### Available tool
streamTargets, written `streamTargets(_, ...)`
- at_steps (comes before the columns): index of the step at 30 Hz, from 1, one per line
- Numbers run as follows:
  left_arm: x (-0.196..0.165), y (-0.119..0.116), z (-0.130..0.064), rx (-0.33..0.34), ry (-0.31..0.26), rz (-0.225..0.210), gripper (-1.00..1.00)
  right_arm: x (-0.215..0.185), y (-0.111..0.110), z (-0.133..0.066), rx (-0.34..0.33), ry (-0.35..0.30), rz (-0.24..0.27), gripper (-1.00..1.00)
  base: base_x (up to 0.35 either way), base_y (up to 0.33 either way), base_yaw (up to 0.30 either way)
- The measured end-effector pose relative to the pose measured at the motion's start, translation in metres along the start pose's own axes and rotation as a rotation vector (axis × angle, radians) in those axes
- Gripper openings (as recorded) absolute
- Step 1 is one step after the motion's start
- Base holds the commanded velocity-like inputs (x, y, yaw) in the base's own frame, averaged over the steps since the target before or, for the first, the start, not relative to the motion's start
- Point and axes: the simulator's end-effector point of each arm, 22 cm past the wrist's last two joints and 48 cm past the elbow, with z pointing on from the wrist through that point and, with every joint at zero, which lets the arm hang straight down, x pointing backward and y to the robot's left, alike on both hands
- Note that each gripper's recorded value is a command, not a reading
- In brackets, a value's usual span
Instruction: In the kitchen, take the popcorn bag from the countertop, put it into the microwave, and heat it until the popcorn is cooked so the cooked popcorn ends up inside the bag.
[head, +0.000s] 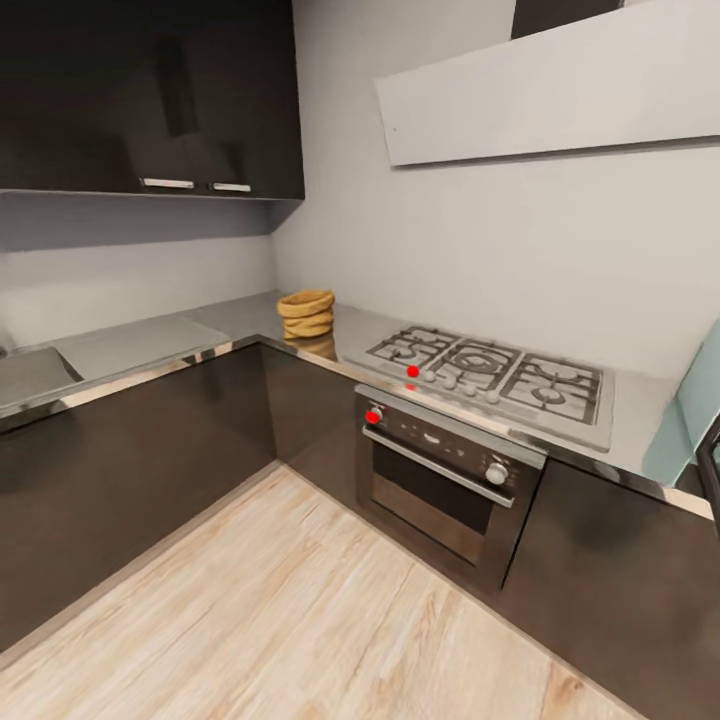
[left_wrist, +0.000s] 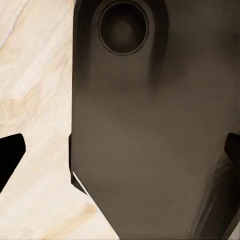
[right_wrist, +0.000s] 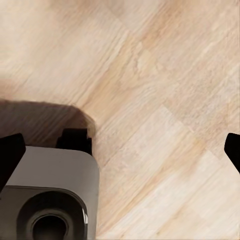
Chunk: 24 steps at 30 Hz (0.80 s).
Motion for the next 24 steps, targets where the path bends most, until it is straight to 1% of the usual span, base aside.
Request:
streamTargets(12, 0.0003, 0.0044, 0.0000, -0.005, 0.003, -0.002, 1.00, -0.0005, 0.0014, 0.0000, -0.008, -0.002, 0.000, 1.00, 0.271, 0.244, 0.000)
streamTargets(17, 0.0001, 0.0065, -0.0001, -0.007, 0.003, -0.004, 1.00, 0.0000, 0.0057, -0.0003, -0.006, 0.001, 0.000, 1.00, 0.286, 0.226, 0.000)
streamTargets(21, 0.0003, 0.0067, -0.0001, -0.007, 0.003, -0.040, 1.00, 0.0001, 0.0071, -0.0004, -0.008, 0.002, -0.001, 1.00, 0.298, 0.195, 0.000)
streamTargets(24, 0.0000, 0.0072, -0.0001, -0.008, 0.003, -0.057, 1.00, 0.0001, 0.0083, -0.0004, -0.010, 0.002, -0.001, 1.00, 0.301, 0.187, 0.000)
